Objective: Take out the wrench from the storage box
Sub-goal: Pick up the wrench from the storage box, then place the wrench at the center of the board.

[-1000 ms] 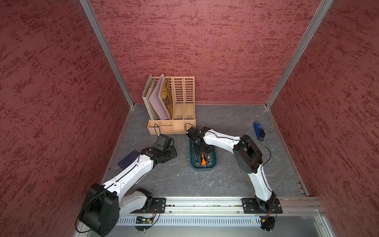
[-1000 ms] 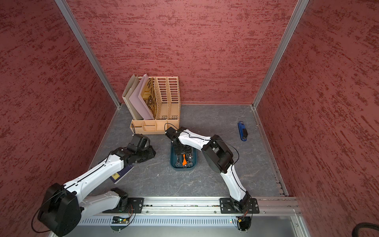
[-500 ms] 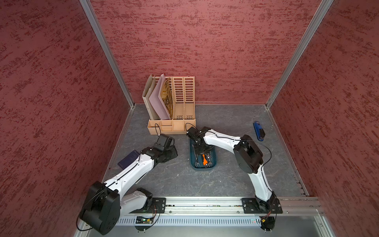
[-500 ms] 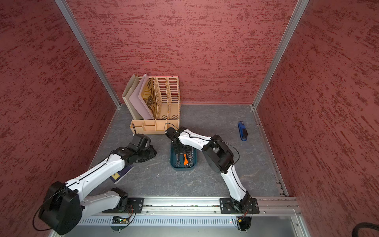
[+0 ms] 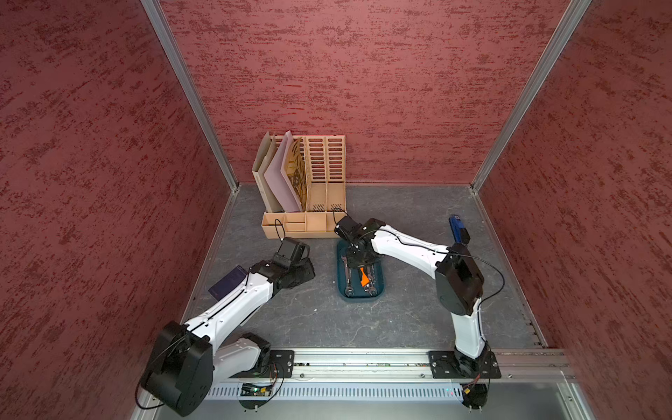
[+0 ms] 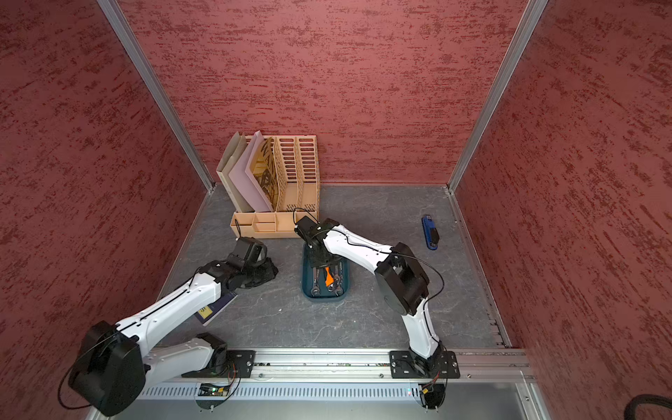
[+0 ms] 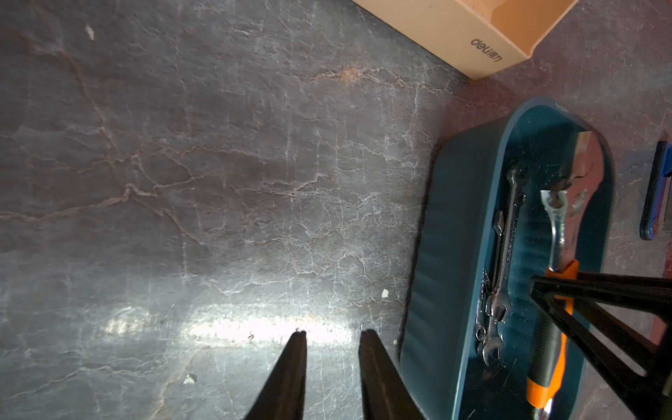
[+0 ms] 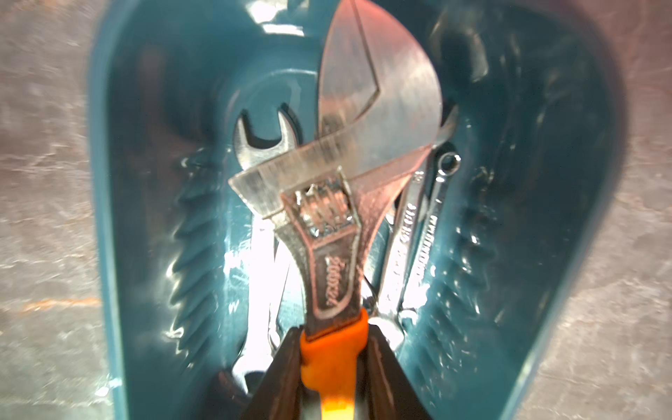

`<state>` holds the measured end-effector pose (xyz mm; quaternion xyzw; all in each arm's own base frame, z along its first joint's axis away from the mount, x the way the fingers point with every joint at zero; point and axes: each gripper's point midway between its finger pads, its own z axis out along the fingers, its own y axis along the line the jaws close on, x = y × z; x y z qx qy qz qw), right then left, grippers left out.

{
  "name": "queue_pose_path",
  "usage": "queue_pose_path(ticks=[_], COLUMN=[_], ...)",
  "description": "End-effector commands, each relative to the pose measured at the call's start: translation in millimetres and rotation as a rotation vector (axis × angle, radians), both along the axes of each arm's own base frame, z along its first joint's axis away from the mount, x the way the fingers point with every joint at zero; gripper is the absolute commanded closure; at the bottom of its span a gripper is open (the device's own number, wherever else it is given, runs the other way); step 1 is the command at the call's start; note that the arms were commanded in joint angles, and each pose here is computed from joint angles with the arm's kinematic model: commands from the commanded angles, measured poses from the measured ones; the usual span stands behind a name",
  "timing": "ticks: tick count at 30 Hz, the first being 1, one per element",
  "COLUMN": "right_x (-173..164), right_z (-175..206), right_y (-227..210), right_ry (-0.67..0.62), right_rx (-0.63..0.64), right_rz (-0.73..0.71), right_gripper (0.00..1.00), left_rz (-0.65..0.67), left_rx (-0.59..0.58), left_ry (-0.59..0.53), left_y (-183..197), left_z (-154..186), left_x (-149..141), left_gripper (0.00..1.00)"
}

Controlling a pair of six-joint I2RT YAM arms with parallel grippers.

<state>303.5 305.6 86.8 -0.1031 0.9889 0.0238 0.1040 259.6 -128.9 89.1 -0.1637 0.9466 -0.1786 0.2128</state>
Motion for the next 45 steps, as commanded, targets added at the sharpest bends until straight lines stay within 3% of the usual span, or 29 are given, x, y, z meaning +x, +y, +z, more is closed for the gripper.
queue_pose_path(ticks=[1, 8, 15, 22, 33, 45], right_x=[6.2, 16.5, 24.9, 21.5, -3.2, -20.6], right_z=[38.5, 74.1, 80.0, 43.1, -32.4, -56.7], right_y=[-4.6, -36.9, -83.5, -125.2, -135.1, -139.2], right_ry=[-0.086, -0.137, -0.15, -0.092, 0.03, 0.082], right_rx=[0.026, 0.051, 0.083, 0.121, 0.136, 0.14], right_rz=[0.006, -0.04, -0.126, -0.225, -0.281, -0.308], right_gripper=[0.87, 0.87, 0.87, 0.87, 0.87, 0.83], left_rz=[0.007, -0.001, -0.018, -0.042, -0.117, -0.153], left_rx=[-0.011, -0.026, -0.023, -0.014, 0.013, 0.019], left_ry=[-0.005, -0.013, -0.021, -0.032, -0.04, -0.027], left_y=[0.9, -3.0, -10.2, -22.9, -58.8, -79.4], left_z=[1.3, 9.0, 18.3, 27.4, 40.9, 36.0], left_x=[-0.1, -0.4, -0.2, 0.0, 2.5, 6.5], left_gripper=[0.71, 0.71, 0.71, 0.71, 0.7, 0.69])
